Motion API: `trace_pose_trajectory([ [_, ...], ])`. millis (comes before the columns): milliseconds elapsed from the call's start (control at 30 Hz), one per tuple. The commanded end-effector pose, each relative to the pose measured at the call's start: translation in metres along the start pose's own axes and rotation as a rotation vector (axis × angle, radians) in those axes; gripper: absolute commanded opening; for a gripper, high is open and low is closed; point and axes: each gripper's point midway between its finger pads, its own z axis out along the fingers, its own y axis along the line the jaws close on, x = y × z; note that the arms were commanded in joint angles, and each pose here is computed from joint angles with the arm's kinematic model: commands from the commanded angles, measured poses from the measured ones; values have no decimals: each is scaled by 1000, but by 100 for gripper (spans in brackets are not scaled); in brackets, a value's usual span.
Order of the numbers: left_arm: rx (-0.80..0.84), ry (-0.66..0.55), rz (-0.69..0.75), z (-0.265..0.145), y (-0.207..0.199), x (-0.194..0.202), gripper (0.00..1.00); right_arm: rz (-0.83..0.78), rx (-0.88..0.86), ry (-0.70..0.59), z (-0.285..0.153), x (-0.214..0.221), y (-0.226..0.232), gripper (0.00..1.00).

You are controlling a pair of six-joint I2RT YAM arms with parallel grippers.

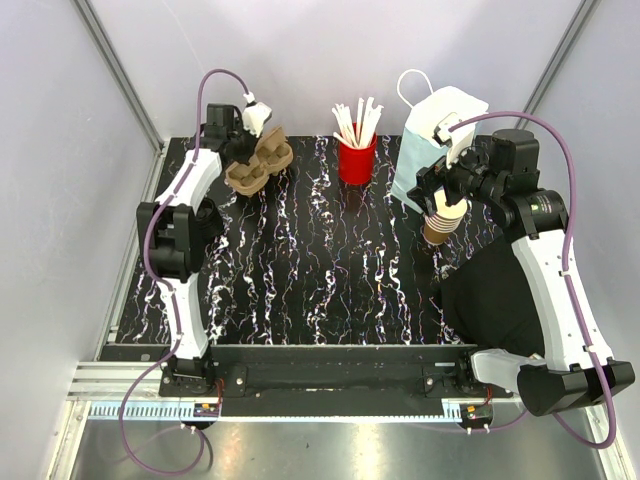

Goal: Pack the takeout coffee

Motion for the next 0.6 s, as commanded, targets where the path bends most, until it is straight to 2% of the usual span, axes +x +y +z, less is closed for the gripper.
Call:
trace_pose_trajectory([
  [0,-78,-143,37,-34,13,-55,0,-30,1,-63,-6,-19,2,100],
  [267,-87,-203,74,-53,4,-79,0,-30,10,-67,-7,-22,0,100],
  [400,-71,-219,130,-68,-17,-88,0,-25,53,-84,-12,-31,-8,100],
  [567,-5,-230,195,-91,-78,-88,0,-13,128,-109,-20,-46,-20,100],
])
